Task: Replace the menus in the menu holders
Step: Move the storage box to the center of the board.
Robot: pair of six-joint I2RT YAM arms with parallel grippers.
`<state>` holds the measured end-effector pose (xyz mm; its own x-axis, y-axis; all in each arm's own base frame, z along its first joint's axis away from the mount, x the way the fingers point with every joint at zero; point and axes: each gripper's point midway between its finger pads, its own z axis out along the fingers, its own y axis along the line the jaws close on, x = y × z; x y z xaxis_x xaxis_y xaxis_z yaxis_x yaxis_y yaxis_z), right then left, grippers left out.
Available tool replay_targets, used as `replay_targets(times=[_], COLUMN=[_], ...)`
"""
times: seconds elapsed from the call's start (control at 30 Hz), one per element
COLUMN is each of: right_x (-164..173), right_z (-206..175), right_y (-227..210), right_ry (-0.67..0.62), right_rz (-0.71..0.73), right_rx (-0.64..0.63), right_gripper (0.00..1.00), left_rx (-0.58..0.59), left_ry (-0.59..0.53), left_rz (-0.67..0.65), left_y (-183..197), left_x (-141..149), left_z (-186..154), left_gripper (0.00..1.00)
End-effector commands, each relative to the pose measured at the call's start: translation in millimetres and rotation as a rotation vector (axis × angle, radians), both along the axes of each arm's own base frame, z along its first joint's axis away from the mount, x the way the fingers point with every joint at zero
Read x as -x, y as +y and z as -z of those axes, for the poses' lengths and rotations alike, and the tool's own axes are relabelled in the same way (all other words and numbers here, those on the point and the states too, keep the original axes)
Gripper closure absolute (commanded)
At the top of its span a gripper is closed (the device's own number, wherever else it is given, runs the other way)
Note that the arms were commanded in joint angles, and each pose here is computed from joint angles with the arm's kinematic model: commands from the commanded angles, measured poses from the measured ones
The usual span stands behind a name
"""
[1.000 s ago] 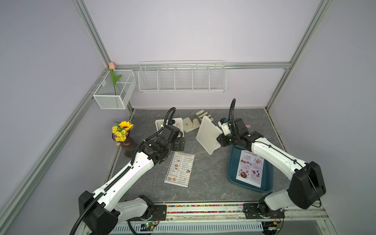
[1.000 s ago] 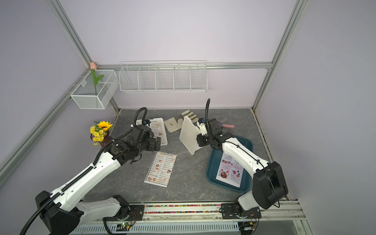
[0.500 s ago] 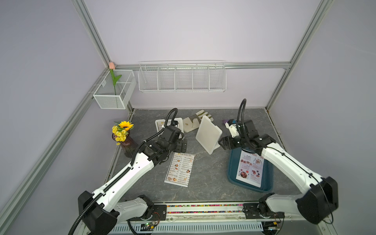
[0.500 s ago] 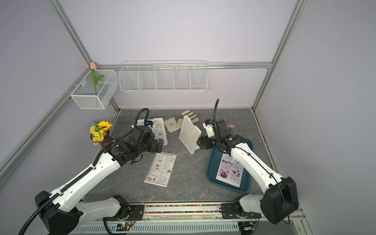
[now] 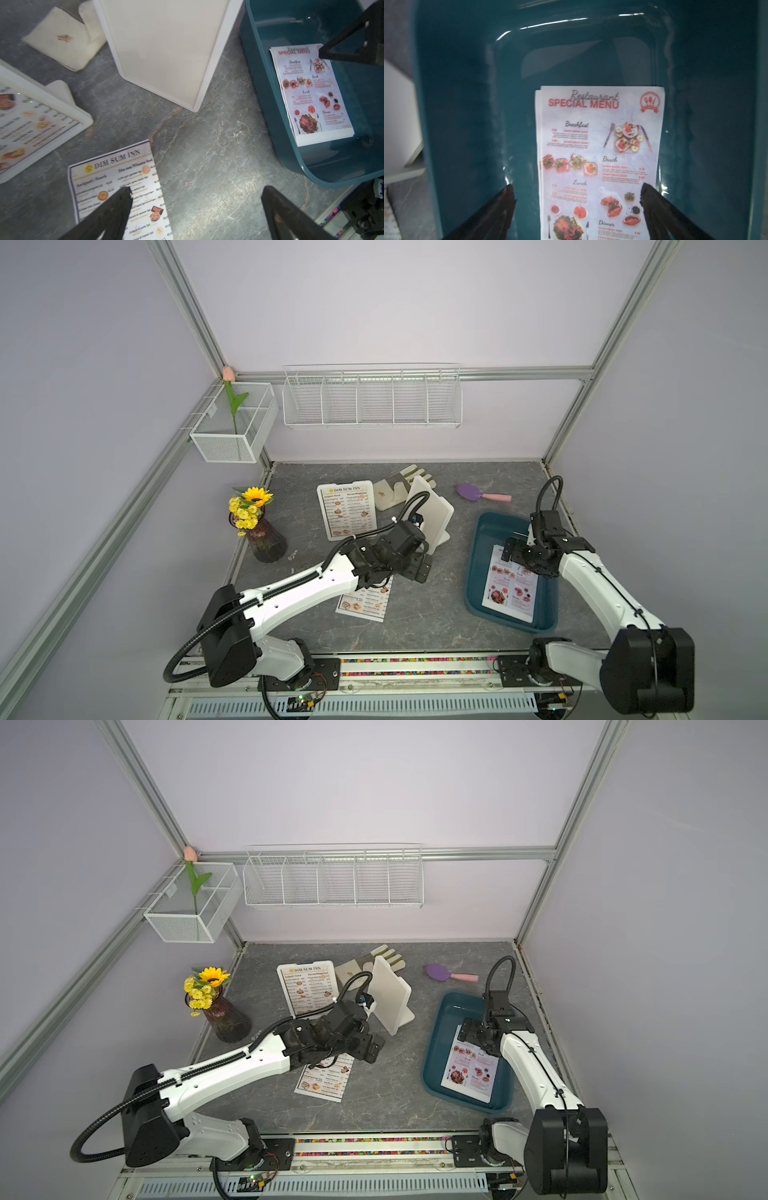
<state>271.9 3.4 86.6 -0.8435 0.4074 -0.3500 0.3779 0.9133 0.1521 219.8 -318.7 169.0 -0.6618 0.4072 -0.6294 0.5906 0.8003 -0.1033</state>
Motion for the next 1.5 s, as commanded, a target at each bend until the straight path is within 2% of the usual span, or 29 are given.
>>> replay_targets(times=[0.0,0.2,0.37,0.47,0.5,0.73,0.97,1.17,1.27,1.47], right_x=[-18.6,-36.4,-62.2,-70.2,-82.3,-99.1,-85.1,-68.2,-62.2,-68.2], right_z=[10.3,29.0,27.4,35.1,29.3,54.1,53.8,49.3,46.3,19.4], right_y=[-16.5,-26.7,-30.3,-34.5,-35.6,-22.8,9.8,63.5,77.2,68.9], right_ry=[-0.039,-0.020,-0.060,-0.039,-0.055,0.010,0.066,0.106,0.114,0.082], right_rz=[0.092,0.120,0.089,0.090,0.089,-0.005,-0.022,-0.115,-0.147,-0.135], right_rx=[0.026,0.047,0.077,0.088,0.087,0.042,-0.103,-0.218,-0.219,-0.166], right_gripper=[0.05,0.04,0.04,0.04,0.04,0.01,0.01,0.02,0.02,0.02], left_rx=[0.059,0.046,0.043,0.040,0.037,0.024,0.003,0.009,0.007,0.014], left_ry=[0.009,0.025,0.027,0.038,0.041,0.031,0.016,0.014,0.005,0.011], left_rz=[0.034,0.066,0.080,0.082,0.083,0.078,0.081,0.091,0.088,0.086], left_y=[-30.8,-46.1,-49.2,-49.5,-49.2,-44.3,-44.3,-48.4,-46.3,-46.5], left_x=[7.7,13.3,14.7,16.5,17.3,17.0,13.6,13.4,12.7,13.6], left_z=[-6.7,7.0,12.8,17.5,19.6,21.1,23.6,21.9,19.3,17.9], left_gripper=[0.00,0.00,0.00,0.00,0.00,0.00,0.00,0.00,0.00,0.00])
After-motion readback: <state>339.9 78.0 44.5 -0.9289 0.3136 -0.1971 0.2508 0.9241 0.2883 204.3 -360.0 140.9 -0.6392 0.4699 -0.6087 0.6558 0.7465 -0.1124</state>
